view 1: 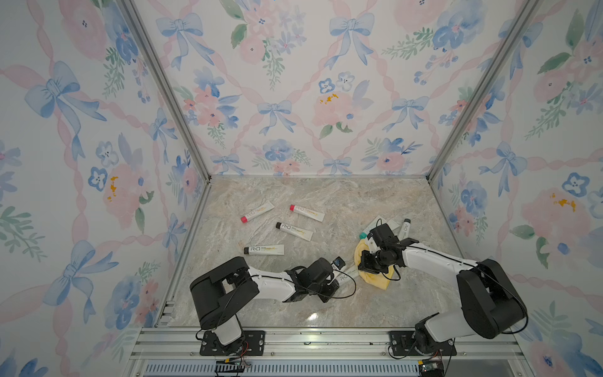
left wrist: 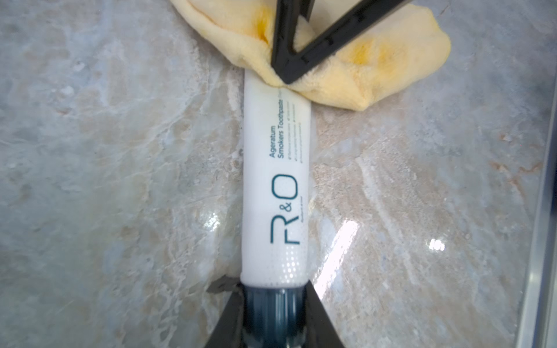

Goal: Wipe the surface of the toothpaste tube
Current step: Wipe the dirt from the toothpaste tube.

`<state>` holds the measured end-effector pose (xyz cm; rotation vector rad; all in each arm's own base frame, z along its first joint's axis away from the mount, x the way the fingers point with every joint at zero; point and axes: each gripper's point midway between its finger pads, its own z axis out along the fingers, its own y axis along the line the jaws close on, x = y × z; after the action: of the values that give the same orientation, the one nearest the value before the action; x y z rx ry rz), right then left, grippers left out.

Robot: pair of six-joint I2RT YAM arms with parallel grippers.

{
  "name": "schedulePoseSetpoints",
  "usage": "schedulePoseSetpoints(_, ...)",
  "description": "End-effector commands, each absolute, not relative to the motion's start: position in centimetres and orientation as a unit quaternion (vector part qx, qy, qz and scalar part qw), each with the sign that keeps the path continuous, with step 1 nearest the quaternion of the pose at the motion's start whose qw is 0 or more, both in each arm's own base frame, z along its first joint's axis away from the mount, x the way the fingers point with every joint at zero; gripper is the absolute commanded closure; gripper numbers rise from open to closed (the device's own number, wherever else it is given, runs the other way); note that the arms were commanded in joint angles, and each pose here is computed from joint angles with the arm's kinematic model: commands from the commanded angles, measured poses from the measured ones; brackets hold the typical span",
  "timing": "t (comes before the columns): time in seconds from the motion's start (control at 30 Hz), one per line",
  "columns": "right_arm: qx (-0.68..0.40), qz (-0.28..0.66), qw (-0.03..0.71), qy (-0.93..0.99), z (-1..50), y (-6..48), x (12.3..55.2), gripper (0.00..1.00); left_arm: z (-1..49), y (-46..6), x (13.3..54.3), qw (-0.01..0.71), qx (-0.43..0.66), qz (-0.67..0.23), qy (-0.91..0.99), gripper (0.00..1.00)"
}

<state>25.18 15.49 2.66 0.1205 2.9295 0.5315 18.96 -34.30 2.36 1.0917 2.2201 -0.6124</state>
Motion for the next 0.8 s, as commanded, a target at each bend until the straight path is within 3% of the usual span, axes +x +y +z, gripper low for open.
schedulePoseSetpoints(0.0,0.047,0.073,0.034,0.996,-0.1,11.2,22.8,0.87,0.5,-32.8,18.5,0.269,0.411,-0.200,0.848,0.75)
schedulePoseSetpoints(0.53,-0.038,0.194,-0.005,0.980,2.7,21.1,18.9,0.87,0.5,-33.2,18.6,0.268,0.412,-0.203,0.847,0.75)
schedulePoseSetpoints(0.77,0.000,0.156,0.002,0.988,1.1,17.8,21.2,0.87,0.5,-33.1,18.6,0.269,0.413,-0.202,0.847,0.75)
